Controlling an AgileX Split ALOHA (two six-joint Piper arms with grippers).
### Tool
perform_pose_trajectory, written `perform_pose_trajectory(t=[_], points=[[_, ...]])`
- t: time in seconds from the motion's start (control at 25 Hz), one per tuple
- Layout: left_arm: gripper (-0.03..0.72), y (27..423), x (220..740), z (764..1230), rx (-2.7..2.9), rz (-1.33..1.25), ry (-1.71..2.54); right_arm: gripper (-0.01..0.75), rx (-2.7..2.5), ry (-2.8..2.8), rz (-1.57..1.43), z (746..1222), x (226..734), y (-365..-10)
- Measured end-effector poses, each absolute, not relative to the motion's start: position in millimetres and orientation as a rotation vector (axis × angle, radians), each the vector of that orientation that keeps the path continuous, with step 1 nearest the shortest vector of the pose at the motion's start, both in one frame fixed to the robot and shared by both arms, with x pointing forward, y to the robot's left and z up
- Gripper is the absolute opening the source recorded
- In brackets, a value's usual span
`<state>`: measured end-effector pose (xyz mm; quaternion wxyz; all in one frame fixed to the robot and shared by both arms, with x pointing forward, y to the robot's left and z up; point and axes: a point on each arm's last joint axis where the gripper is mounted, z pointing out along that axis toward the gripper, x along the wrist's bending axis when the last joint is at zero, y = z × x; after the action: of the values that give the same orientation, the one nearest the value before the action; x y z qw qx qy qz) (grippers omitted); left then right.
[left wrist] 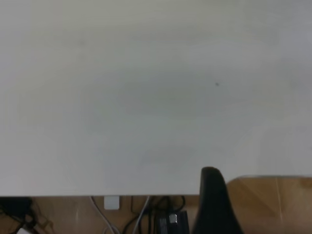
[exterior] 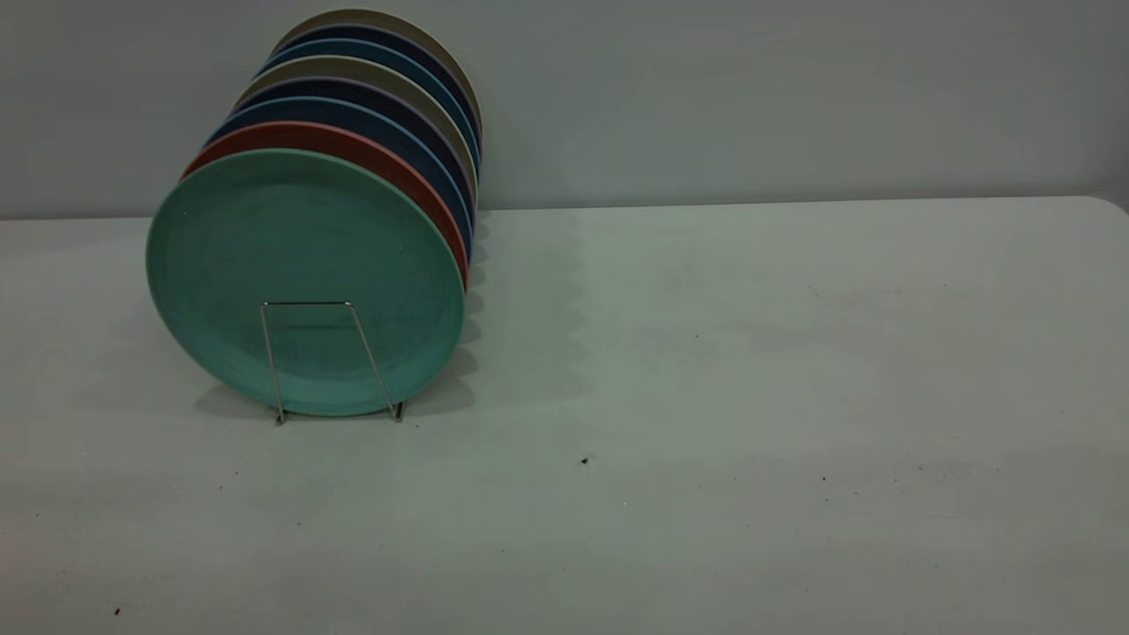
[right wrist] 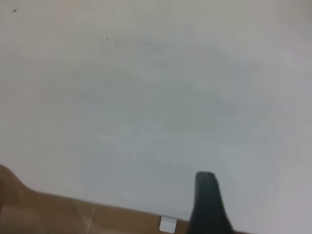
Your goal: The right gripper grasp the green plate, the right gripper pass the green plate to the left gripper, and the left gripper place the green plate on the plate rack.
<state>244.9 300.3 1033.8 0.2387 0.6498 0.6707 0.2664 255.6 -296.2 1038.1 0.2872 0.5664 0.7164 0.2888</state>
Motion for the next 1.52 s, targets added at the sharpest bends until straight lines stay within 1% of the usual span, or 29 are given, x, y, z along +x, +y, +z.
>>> perform_pose_trajectory(t=[0.64,1.04,1.52], points=[[0.526,300.4,242.6,1033.5,1.797,0.725,1.791,0.546,1.523,1.884,0.774,1038.4,253.7,-296.6],[0.526,299.9,225.8,1032.9,1.722,0.822,1.703,0.546,1.506,1.681,0.826,1039.0,232.2,-297.9],[0.526,299.7,221.9,1032.4,1.704,0.844,1.685,0.546,1.502,1.677,0.829,1038.8,231.2,-297.9]])
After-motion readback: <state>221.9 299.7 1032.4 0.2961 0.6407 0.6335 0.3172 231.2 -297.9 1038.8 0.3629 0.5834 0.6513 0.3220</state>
